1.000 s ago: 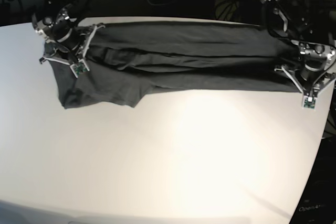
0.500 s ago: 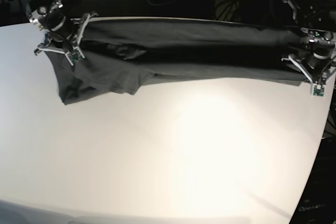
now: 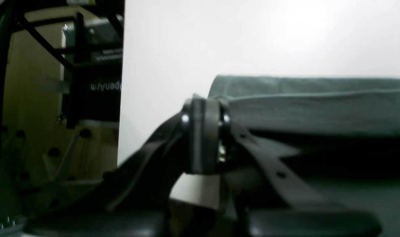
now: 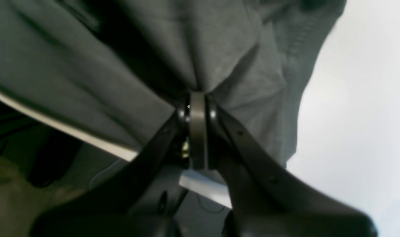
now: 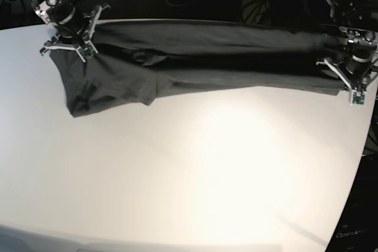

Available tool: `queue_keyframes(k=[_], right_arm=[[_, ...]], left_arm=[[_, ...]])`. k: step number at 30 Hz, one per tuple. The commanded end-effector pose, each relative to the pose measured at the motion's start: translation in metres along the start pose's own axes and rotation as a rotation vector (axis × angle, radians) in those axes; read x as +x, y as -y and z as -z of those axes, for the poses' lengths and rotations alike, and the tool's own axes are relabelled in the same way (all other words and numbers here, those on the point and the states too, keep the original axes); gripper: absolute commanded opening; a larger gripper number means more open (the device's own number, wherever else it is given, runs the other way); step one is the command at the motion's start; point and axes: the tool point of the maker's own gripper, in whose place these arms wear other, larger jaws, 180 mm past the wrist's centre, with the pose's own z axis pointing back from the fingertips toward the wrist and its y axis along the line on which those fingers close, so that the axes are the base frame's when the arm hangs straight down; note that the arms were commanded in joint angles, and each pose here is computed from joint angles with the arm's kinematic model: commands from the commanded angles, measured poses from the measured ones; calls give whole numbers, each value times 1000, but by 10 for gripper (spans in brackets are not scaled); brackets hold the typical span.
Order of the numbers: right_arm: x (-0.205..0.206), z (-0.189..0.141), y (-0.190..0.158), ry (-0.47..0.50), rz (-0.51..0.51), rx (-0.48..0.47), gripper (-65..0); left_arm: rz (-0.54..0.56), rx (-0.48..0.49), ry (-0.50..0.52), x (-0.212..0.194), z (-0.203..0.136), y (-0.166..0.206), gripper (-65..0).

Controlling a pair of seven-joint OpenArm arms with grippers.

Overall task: Fold the T-shirt properly
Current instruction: 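Drag the folded grey strip toward the robot with both grippers, then shift the right gripper's hold along the strip end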

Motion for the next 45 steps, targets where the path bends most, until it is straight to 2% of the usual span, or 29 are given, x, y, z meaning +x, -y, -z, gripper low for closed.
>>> queue_keyframes(k=[1, 4, 14, 26, 29, 34, 36, 45], right_arm=[[6, -4, 6, 24, -10, -20, -641], [-2, -6, 0, 6, -15, -10, -641], [4, -5, -1, 35, -17, -5, -643], [9, -3, 7, 43, -14, -25, -633], [10, -3, 6, 45, -9, -23, -572], [13, -2, 2, 56, 5, -18, -379], [14, -2, 1, 58, 3, -15, -358], [14, -1, 0, 60, 6, -10, -355]], left_arm=[[3, 21, 41, 11, -2, -7, -624], [2, 8, 18, 2, -1, -3, -624], [-20, -35, 9, -14, 7, 9, -624], [-18, -37, 18, -11, 8, 10, -624], [-18, -37, 19, -10, 8, 10, -624], [-19, -37, 20, -10, 8, 10, -624], [-20, -34, 19, -10, 8, 9, -624], [-20, -35, 21, -9, 8, 9, -624]])
